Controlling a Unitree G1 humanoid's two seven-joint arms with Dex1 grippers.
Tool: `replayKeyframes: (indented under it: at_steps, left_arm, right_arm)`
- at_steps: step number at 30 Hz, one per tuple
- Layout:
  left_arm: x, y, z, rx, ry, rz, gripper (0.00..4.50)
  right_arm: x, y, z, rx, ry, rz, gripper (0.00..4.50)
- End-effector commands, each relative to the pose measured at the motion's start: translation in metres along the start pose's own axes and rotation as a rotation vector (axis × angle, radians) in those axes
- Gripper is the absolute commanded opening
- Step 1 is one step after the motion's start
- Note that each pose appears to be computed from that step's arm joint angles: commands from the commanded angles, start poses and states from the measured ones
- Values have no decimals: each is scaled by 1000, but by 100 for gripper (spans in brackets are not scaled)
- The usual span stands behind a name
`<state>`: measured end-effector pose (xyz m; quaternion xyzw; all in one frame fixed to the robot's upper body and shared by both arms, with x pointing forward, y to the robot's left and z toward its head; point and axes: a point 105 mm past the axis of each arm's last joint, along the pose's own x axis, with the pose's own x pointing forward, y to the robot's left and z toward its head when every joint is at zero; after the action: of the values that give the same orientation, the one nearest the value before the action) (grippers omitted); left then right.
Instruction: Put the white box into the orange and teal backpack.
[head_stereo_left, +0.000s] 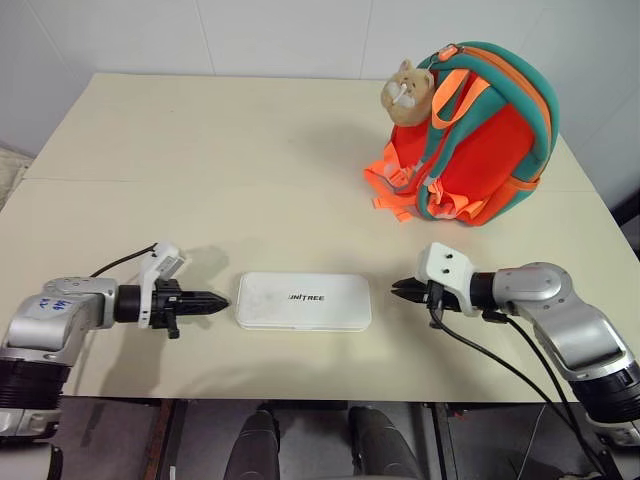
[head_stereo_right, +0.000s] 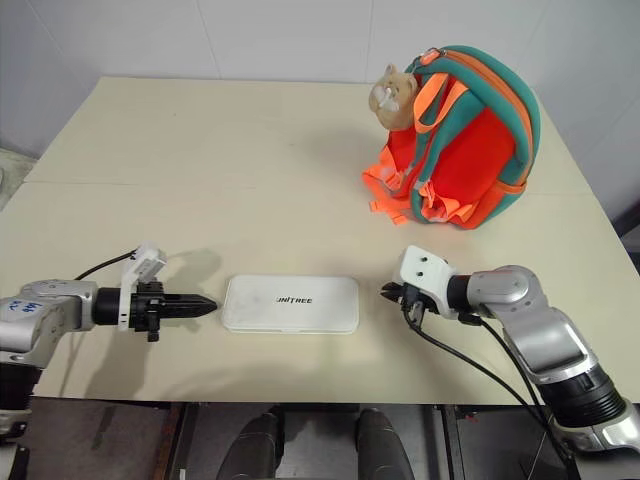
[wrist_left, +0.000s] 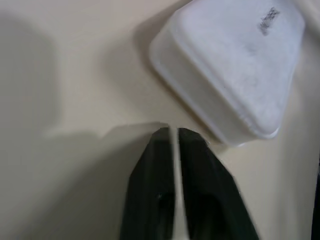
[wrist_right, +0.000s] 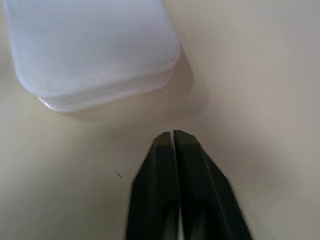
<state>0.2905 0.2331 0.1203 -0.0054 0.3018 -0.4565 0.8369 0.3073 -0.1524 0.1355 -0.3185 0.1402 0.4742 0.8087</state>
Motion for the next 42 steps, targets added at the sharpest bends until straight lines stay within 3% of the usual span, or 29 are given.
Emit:
replayKeyframes:
  at_steps: [1, 9, 10, 17, 23, 31, 42]
  left_arm:
    - [-21, 3, 35, 15, -145, 45, 157]
    - [-34, -3, 37, -88, -225, 11, 419]
    - [-35, -2, 36, -104, -238, 7, 447]
    - [-35, -3, 37, -279, -382, -77, 447]
    - [-30, -3, 32, -392, -405, -118, 447]
    - [-14, -7, 16, -516, -360, -188, 447]
    - [15, -17, 10, -578, -282, -280, 447]
  right_arm:
    - [-18, -12, 15, -68, -53, -39, 163]
    - [-17, -3, 20, -98, -92, -15, 448]
    - [-15, -2, 21, -100, -99, -12, 450]
    - [4, 9, 22, -165, -130, -8, 450]
    - [11, 9, 23, -176, -145, -15, 450]
    - [22, 7, 10, -241, -100, -14, 450]
    - [28, 7, 30, -294, -155, -5, 450]
